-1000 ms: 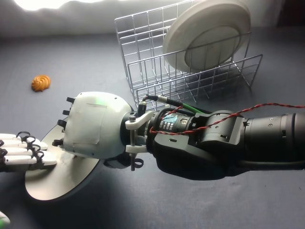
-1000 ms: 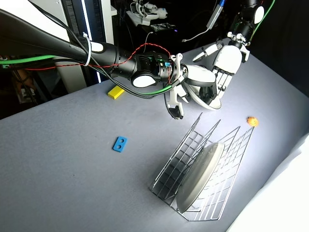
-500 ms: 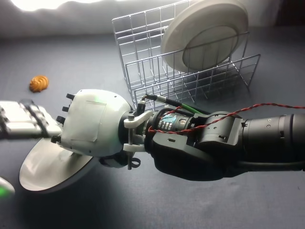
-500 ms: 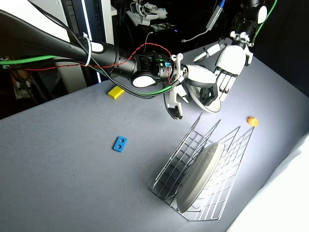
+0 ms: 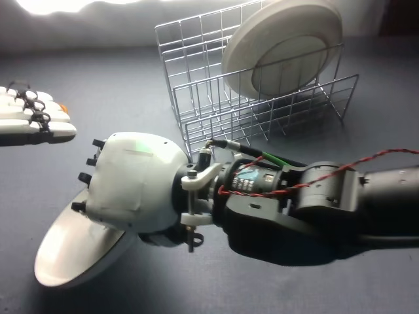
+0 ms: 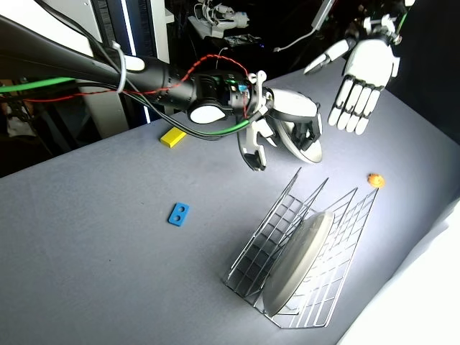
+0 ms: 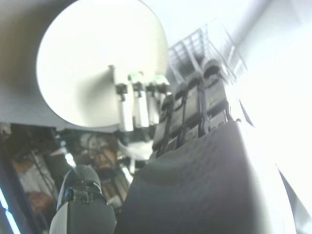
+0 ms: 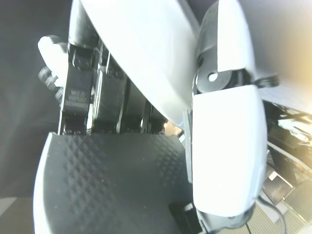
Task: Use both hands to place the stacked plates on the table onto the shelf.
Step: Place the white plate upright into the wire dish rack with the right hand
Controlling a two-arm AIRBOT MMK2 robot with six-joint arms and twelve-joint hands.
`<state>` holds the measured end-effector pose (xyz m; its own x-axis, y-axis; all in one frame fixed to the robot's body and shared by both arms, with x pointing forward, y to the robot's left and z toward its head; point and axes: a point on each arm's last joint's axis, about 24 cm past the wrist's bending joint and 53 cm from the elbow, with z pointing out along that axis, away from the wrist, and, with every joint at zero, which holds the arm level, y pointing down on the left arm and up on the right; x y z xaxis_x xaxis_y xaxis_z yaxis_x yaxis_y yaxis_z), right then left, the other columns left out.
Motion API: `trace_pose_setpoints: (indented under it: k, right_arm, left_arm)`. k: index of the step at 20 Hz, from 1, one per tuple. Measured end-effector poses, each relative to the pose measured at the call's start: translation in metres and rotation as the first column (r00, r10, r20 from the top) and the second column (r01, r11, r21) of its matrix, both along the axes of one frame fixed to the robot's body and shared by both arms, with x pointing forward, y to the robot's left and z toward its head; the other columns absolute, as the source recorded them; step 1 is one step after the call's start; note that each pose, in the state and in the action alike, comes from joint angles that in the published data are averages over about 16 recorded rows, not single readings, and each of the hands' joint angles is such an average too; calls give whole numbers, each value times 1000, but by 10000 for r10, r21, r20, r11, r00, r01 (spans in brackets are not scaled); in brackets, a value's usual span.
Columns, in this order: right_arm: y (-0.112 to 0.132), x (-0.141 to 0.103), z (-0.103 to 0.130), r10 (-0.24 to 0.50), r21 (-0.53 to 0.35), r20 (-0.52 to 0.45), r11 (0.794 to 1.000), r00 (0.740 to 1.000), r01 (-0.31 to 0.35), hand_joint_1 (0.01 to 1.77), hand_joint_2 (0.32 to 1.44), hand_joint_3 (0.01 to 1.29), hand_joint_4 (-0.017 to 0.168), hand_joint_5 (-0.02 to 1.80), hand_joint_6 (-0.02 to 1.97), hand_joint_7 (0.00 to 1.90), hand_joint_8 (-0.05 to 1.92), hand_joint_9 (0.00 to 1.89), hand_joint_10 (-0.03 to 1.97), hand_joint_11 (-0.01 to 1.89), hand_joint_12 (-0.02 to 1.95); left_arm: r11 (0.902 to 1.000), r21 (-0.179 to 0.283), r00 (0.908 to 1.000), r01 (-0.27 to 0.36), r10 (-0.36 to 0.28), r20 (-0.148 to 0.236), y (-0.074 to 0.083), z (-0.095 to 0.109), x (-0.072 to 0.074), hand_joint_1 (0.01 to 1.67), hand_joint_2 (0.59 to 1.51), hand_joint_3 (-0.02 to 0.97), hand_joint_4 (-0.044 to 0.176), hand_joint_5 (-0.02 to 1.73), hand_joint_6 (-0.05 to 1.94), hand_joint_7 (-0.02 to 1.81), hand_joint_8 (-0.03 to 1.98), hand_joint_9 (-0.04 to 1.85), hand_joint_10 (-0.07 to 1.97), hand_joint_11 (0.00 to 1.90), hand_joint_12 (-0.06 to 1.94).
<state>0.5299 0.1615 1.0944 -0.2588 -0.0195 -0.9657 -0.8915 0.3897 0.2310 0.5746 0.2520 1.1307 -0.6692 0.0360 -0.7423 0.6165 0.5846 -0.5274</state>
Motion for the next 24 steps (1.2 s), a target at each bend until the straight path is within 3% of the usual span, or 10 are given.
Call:
trace_pose_setpoints:
  k: [5, 12, 24]
  right_arm:
    - [-18, -17, 19, 157, 80, -19, 9998, 9999, -157, 1186, 927, 13, 21, 987, 687, 1148, 697, 1332, 21, 872, 1067]
    - [-47, -26, 57, 39, 327, -1, 9995, 10000, -39, 1199, 935, 13, 28, 1038, 779, 1156, 708, 1327, 18, 875, 1065]
    - [-89, 3, 119, -778, 1007, -2035, 9899, 9760, 999, 1210, 940, 11, 28, 1053, 844, 1144, 702, 1326, 17, 879, 1065]
  left_arm:
    - [9964, -403, 9958, 750, -727, 553, -8, 30, -11, 19, 1010, 12, -3, 23, -7, 20, 4, 17, 19, 16, 10]
    - [9831, -647, 9799, 1711, -1630, 1147, -14, 56, -27, 19, 1010, 12, -3, 23, -7, 20, 4, 18, 20, 16, 10]
    - [9685, -479, 9621, 2445, -2361, 1368, -13, 63, -42, 19, 1011, 12, -3, 22, -7, 19, 3, 17, 20, 16, 11]
